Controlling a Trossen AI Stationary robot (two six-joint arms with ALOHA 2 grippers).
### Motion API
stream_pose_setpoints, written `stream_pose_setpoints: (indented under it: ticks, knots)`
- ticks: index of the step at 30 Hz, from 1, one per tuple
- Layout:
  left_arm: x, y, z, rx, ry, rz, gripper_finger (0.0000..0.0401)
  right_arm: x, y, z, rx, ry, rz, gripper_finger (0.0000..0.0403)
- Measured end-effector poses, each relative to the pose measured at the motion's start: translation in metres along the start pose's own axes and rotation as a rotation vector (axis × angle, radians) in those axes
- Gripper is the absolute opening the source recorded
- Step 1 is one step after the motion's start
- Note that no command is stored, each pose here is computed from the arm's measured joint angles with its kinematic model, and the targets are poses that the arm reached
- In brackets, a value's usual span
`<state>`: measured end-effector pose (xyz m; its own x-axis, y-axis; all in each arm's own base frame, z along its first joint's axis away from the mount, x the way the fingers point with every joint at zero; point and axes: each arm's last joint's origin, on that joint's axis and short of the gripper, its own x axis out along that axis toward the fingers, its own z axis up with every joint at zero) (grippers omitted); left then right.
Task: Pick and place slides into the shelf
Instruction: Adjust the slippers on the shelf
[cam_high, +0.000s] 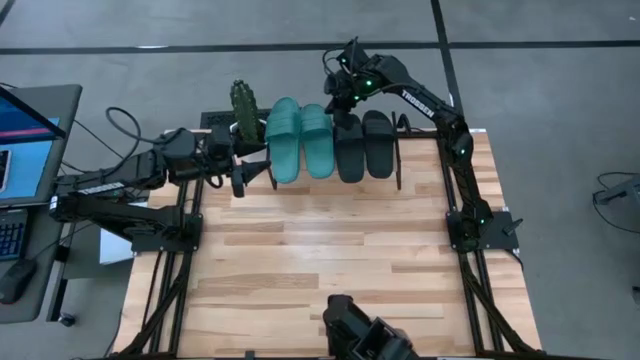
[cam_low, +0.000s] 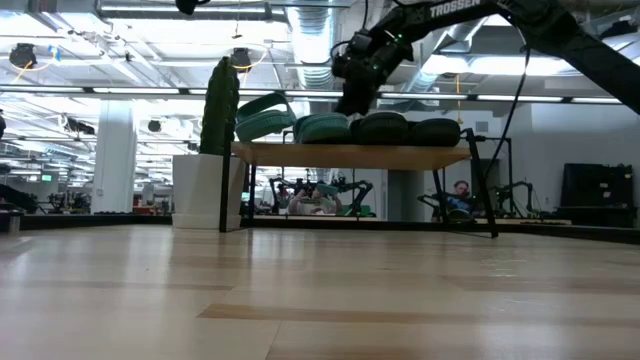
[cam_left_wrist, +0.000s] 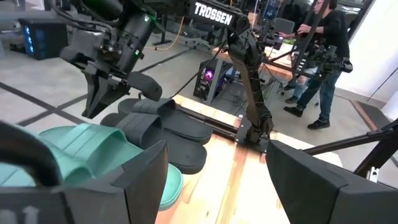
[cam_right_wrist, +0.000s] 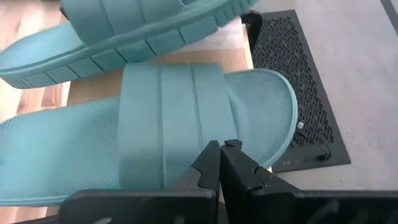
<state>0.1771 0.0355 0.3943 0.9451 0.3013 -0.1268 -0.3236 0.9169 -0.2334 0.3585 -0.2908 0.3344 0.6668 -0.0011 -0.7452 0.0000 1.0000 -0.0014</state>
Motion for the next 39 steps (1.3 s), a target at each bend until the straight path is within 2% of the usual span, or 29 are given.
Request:
stream_pose_setpoints:
  ticks: [9, 18, 30, 39]
  knots:
    - [-0.001, 0.0, 0.0, -0.018, 0.001, 0.0, 0.0256, 0.004, 0.007, 0.006, -0.041, -0.014, 0.007, 0.0]
    - [-0.001, 0.0, 0.0, -0.02, 0.001, -0.001, 0.0256, 0.01, 0.002, 0.005, -0.07, -0.015, -0.019, 0.0]
    - [-0.001, 0.0, 0.0, -0.029, 0.006, -0.002, 0.0256, 0.032, -0.014, -0.006, -0.036, 0.031, -0.08, 0.0]
    - [-0.001, 0.0, 0.0, -0.029, 0.006, -0.002, 0.0256, 0.03, -0.017, -0.011, -0.017, 0.053, -0.072, 0.0]
